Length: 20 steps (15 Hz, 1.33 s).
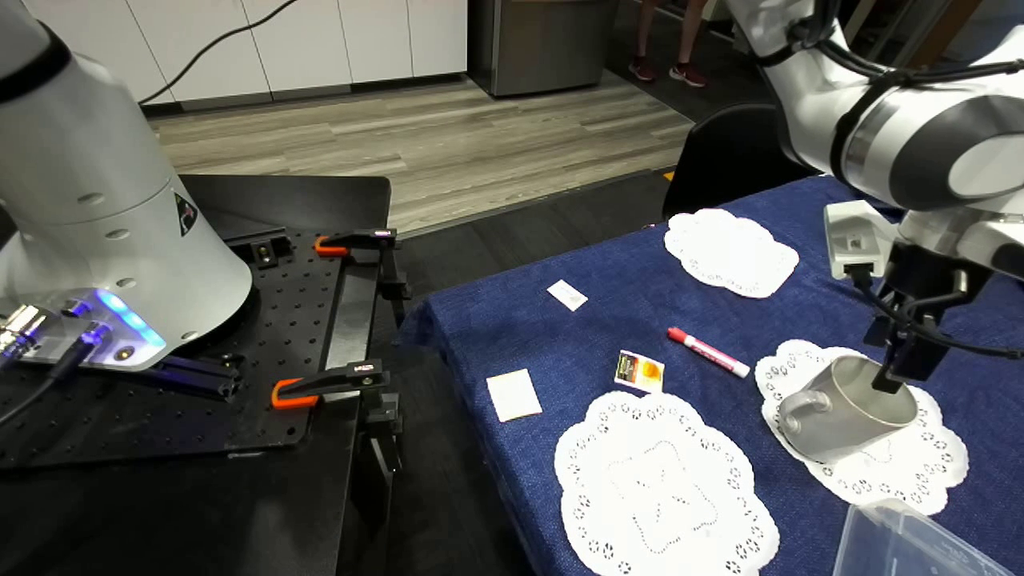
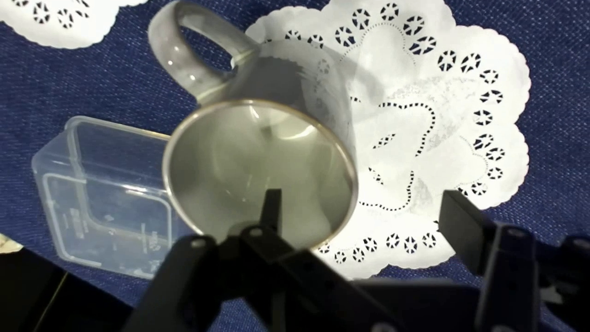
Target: Move the white mug to the right white mat
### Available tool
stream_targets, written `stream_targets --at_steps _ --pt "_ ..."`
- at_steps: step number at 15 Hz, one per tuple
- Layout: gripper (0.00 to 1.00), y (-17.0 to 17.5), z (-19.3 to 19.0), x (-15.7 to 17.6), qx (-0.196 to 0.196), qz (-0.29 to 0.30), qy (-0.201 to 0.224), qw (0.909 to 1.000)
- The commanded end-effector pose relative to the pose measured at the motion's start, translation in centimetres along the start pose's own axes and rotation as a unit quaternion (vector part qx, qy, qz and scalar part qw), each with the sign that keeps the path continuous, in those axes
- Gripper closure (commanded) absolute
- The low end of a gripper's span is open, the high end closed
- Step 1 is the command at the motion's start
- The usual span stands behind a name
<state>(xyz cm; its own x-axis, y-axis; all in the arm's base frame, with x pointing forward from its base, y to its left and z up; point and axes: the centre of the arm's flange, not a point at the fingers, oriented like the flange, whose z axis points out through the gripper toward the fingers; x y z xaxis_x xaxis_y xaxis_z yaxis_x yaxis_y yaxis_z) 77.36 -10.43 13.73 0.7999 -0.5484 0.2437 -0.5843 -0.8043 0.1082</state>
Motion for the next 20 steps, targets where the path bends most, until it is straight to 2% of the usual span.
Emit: stream_targets --at_steps 1,3,7,11,20 --pt "0.0 1.5 -3.5 -1.1 0.003 -0.009 0.013 0.9999" --pt "0.0 2.3 -5.2 -1.5 0.012 -0.012 0.016 0.9997" --pt "0.0 4.5 -9.2 -3.3 0.002 -0.032 -0.025 0.9992" --pt "0.0 7.0 -12.3 -5.8 -0.003 -0.049 -0.038 0.9981" --pt "0.0 12.3 -16.0 -11.6 -0.014 -0.09 -0.078 0.9928"
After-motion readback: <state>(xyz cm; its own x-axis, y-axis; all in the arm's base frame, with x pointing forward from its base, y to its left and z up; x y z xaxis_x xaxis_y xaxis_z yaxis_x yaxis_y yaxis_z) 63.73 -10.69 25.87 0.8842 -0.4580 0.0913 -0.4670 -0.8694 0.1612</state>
